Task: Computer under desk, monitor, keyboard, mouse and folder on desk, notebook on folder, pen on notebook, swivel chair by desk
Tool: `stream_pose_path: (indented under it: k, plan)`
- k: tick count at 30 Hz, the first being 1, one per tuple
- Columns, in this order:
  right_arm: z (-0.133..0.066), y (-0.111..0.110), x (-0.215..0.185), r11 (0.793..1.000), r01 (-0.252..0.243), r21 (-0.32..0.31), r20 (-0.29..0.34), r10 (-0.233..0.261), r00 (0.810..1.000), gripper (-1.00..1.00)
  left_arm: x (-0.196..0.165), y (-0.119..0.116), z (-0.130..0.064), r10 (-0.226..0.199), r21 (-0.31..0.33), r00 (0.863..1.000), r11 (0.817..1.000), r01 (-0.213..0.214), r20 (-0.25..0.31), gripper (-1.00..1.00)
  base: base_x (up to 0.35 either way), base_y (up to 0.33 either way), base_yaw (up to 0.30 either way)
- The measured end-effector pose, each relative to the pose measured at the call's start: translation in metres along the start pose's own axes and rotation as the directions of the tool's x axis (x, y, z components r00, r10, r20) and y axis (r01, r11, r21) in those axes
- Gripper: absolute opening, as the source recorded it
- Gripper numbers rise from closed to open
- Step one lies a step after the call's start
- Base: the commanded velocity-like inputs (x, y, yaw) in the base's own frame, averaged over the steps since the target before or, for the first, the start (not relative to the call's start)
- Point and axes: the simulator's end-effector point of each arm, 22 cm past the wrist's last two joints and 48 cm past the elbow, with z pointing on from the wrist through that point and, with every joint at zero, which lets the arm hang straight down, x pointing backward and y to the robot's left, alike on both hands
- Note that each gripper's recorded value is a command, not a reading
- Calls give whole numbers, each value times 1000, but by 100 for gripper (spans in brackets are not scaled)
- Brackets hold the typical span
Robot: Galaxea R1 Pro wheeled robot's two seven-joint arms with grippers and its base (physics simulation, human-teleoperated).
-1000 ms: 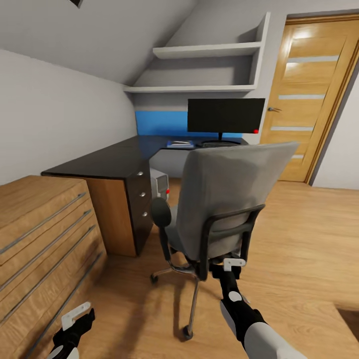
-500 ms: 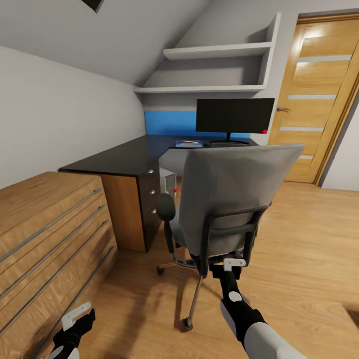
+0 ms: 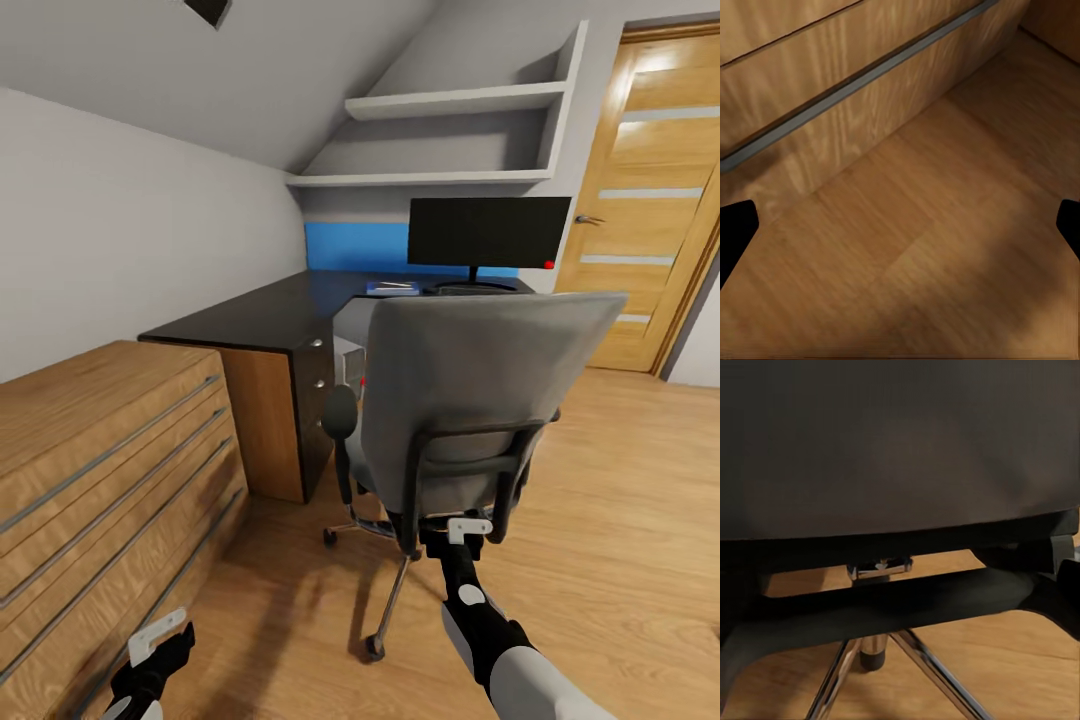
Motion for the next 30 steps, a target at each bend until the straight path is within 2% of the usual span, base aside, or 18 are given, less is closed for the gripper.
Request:
stream_pose_path:
  k: [11,19,30]
  plan:
    - [1,0,4,1000,1,-1,-7,-1,1000,100,7,-6,-1,-2,7,1000,1000,2,-11,100,0,0,200]
    - [1,1,5,1000,3,-2,-8,-3,1000,100,8,-6,-1,-2,6,1000,1000,2,-13,100,-152,0,31]
    - [1,0,6,1000,1,0,-9,-1,1000,100,13,-12,-2,-7,12,1000,1000,7,-20,100,-16,0,57]
